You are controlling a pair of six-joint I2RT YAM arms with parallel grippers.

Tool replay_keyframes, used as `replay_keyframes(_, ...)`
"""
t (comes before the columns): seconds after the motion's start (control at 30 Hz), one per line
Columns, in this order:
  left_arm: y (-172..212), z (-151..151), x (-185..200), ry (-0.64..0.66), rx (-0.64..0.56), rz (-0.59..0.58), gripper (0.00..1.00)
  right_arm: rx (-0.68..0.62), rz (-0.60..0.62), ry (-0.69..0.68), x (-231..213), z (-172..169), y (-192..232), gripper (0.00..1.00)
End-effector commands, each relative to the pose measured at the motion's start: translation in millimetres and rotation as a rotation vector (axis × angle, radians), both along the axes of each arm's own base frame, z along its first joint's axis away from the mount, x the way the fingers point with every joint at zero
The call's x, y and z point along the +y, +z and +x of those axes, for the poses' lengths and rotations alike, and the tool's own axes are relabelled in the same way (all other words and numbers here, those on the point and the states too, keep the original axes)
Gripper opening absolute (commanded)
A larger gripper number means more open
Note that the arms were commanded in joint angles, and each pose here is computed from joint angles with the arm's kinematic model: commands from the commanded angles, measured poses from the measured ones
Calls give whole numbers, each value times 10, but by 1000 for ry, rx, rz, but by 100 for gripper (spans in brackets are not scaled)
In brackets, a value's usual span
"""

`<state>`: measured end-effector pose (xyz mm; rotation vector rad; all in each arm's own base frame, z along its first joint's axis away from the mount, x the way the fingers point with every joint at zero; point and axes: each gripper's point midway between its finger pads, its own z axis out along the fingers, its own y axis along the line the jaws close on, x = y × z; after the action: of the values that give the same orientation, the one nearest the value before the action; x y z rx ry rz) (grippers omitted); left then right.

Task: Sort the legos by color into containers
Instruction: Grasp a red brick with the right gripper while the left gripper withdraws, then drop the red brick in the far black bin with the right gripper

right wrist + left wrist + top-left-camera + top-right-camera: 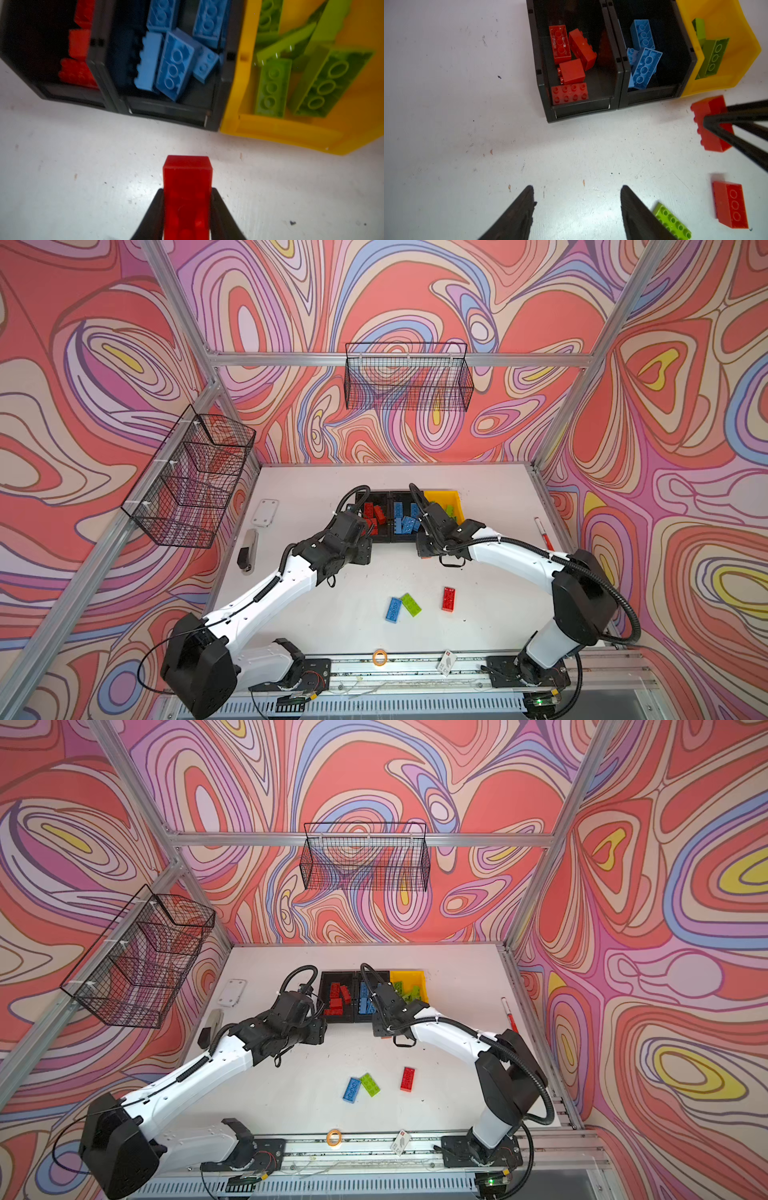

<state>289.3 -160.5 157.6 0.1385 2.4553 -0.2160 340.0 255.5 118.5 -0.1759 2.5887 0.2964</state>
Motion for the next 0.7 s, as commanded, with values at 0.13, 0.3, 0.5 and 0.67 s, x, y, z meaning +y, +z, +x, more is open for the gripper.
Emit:
replay_keyframes(0.13, -126, -411, 264, 58, 63, -3, 69, -59, 74, 110, 583, 460, 262, 31)
replay_keyframes(0.3, -188, -621, 236, 13, 71, 28, 71, -84, 148, 163, 1054, 771, 326, 34)
replay_keyframes(0.5, -289, -775, 123, -40, 81, 85, 72, -101, 191, 175, 1290, 975, 341, 51)
replay_keyframes(0.67, -366, -813, -89, -109, 98, 103, 74, -121, 170, 154, 1229, 1000, 404, 60)
